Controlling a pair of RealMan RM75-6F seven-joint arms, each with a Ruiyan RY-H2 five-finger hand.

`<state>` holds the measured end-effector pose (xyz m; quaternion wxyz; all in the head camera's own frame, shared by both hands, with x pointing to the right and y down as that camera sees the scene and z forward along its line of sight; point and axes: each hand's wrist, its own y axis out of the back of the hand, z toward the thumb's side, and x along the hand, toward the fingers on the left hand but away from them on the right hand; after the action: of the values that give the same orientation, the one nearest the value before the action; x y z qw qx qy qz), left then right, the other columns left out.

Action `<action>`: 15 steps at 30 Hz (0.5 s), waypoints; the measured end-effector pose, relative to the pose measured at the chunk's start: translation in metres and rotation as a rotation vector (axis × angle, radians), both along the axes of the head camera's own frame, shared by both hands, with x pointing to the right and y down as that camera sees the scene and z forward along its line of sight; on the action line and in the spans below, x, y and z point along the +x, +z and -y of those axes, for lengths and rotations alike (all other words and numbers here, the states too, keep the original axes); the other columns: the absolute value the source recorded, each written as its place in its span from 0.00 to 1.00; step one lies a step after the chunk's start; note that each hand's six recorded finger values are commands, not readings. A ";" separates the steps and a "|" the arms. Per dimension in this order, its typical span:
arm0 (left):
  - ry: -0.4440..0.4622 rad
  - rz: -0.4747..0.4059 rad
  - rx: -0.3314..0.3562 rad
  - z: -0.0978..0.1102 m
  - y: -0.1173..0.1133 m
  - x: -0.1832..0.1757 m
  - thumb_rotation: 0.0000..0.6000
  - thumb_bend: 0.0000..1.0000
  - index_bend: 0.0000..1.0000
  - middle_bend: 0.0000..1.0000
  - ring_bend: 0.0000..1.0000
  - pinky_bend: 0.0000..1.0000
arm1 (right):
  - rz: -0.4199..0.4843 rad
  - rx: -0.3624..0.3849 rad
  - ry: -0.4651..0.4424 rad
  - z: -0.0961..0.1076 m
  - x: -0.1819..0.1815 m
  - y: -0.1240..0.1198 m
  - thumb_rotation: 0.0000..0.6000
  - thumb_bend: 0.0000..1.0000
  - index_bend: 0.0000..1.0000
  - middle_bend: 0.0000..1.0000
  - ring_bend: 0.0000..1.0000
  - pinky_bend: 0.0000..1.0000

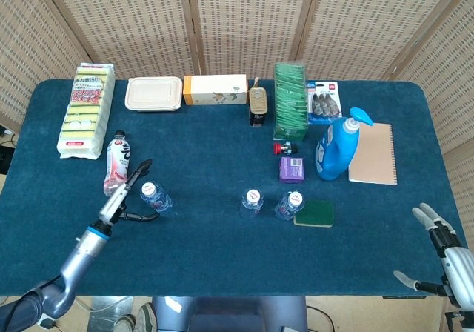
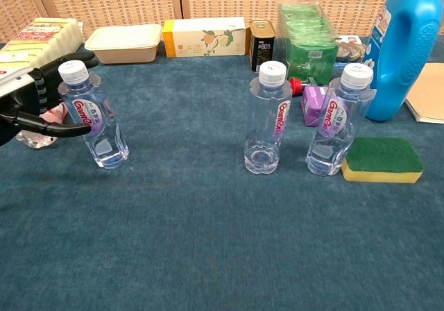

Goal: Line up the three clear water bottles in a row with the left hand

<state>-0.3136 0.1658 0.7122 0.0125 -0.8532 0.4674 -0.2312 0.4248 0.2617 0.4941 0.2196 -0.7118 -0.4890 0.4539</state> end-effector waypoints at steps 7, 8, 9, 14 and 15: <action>-0.018 0.009 -0.014 0.001 0.014 0.014 1.00 0.20 0.01 0.07 0.06 0.28 | 0.006 0.002 0.001 0.000 0.000 -0.001 1.00 0.00 0.01 0.00 0.00 0.00; -0.022 0.018 -0.011 0.001 0.016 0.016 1.00 0.21 0.05 0.11 0.09 0.31 | 0.007 0.002 0.002 0.000 0.001 -0.001 1.00 0.00 0.01 0.00 0.00 0.00; -0.026 0.025 -0.008 0.001 0.017 0.017 1.00 0.22 0.13 0.18 0.14 0.33 | 0.008 0.002 0.003 0.000 0.001 -0.001 1.00 0.00 0.01 0.00 0.00 0.00; -0.058 0.055 0.005 0.002 0.020 0.021 1.00 0.24 0.49 0.35 0.28 0.45 | 0.012 0.002 0.006 0.001 0.002 -0.001 1.00 0.00 0.01 0.00 0.00 0.00; -0.063 0.056 0.007 0.003 0.019 0.022 1.00 0.24 0.52 0.37 0.29 0.46 | 0.013 0.003 0.006 0.001 0.002 -0.001 1.00 0.00 0.01 0.00 0.00 0.00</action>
<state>-0.2914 0.1630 0.7317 0.0214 -0.8312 0.4944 -0.2535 0.4273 0.2607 0.4926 0.2159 -0.7131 -0.4931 0.4492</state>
